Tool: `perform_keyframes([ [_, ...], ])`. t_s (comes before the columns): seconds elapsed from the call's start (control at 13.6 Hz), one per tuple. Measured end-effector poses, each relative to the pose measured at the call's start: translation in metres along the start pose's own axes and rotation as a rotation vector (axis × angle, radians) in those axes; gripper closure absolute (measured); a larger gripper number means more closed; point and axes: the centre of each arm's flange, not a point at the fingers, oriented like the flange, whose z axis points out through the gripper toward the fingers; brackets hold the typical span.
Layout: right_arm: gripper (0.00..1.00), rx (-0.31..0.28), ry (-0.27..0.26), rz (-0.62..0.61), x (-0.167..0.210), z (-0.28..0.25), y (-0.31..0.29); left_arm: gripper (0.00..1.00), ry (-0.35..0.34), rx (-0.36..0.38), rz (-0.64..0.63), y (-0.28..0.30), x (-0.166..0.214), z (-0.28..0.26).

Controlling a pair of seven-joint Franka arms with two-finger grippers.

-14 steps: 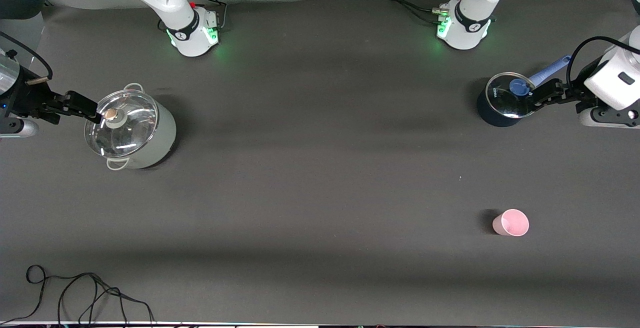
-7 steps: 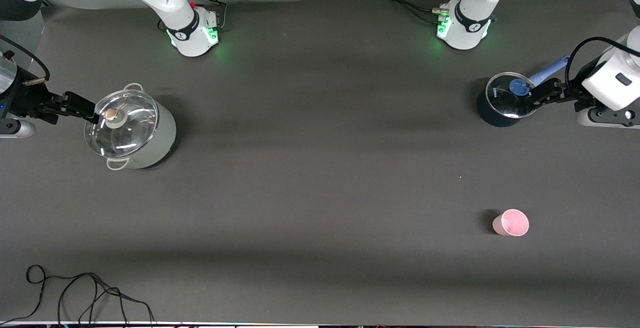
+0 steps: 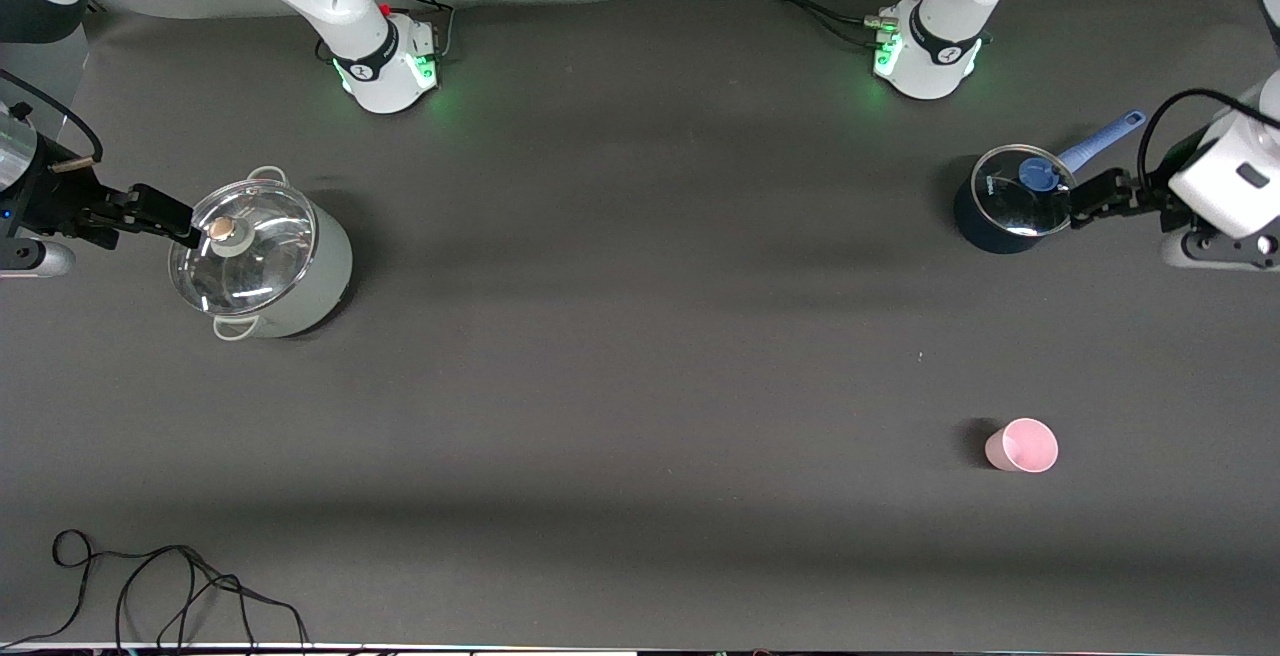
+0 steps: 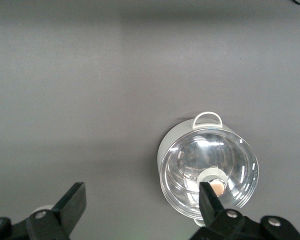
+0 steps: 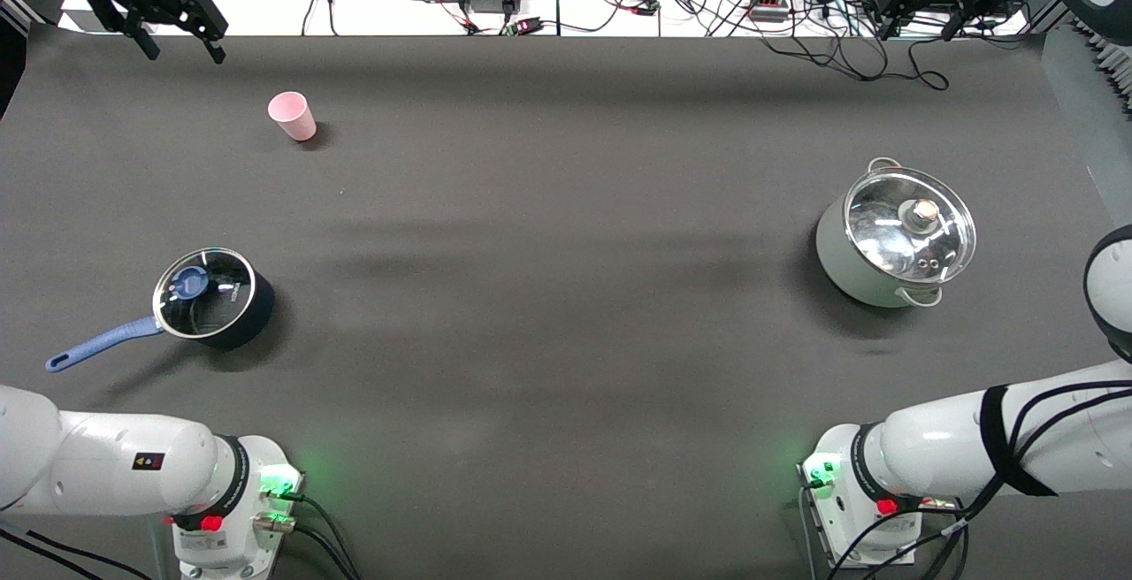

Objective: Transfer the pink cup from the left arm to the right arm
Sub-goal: 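Move the left gripper off the saucepan toward the pink cup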

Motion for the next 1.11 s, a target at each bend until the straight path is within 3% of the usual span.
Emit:
perform_keyframes([
  [0.29,0.0,0.0,-0.002,0.0,0.001,0.001,0.0,0.0,0.005,0.001,-0.03,-0.027,0.057,0.019],
  [0.52,0.0,0.0,-0.002,0.0,0.001,0.001,0.0,0.0,0.021,-0.017,0.072,-0.059,0.089,0.042],
  [0.81,0.0,0.0,-0.003,-0.001,0.001,0.001,-0.001,0.0,0.151,-0.151,0.3,-0.124,0.109,0.063],
  [1.11,0.0,0.0,-0.003,-0.001,0.001,0.001,-0.001,0.0,0.265,-0.356,0.473,-0.204,0.113,0.127],
])
